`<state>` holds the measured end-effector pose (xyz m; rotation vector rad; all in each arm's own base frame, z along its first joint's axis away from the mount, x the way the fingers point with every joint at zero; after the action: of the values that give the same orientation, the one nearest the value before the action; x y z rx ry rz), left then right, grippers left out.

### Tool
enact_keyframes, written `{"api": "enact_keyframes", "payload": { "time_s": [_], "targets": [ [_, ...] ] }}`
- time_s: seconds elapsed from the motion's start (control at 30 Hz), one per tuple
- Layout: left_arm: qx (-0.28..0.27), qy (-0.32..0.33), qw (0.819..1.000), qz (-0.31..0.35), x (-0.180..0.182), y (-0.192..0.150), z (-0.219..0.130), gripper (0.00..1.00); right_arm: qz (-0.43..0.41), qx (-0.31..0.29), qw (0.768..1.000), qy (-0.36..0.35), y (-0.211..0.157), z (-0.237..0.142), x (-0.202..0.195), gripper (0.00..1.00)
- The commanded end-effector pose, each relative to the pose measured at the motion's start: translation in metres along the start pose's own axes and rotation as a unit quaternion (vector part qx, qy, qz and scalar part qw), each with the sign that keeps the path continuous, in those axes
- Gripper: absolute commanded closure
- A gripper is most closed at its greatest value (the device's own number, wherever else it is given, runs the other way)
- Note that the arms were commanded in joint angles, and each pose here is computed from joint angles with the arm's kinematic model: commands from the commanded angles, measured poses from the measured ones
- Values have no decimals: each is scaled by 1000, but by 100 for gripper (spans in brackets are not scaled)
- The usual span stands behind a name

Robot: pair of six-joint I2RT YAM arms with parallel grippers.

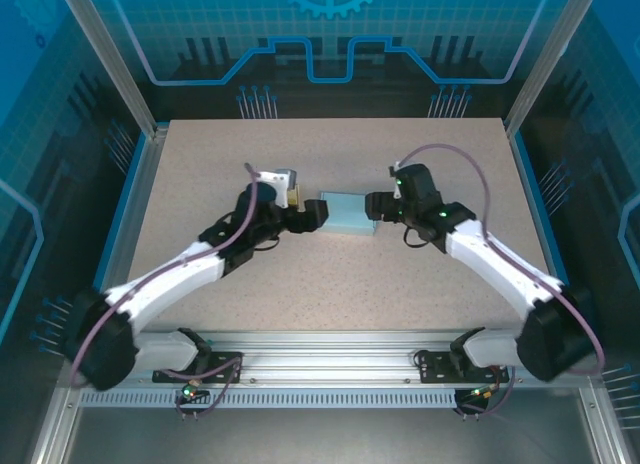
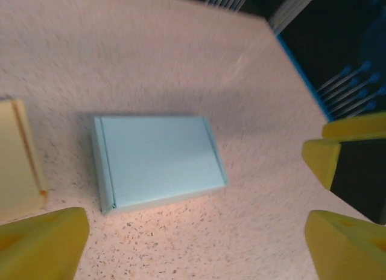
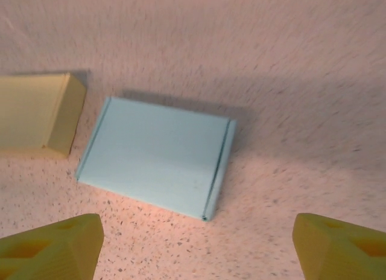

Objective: Fold the paper box

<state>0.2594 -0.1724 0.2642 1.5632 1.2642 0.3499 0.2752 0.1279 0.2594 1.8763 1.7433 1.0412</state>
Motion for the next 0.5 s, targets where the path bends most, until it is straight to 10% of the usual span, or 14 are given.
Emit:
{"api": "enact_keyframes", "payload": {
  "time_s": [0.0,0.47],
  "targets": [
    [27,120,991,51,28,-20,-35,1,-15,-29,997,-75,-11,-25,-32,1],
    [-129,368,898,203,101,-68,-106,1,-46,-218,964,-147,-61,-37,-105,0]
  ]
}}
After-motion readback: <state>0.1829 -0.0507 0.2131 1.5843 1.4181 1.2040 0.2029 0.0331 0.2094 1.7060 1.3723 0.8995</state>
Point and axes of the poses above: each hand's point on the last joint's axis, 136 mm out from that joint toward the fingers, its own z axis out along the fingers, its own x axis along the line the jaws close on, y = z × x, the point moved 10 cm from there along -z, back along the fingers, and after that the axes turned 8 degrees about z, right-handed, at the moved point
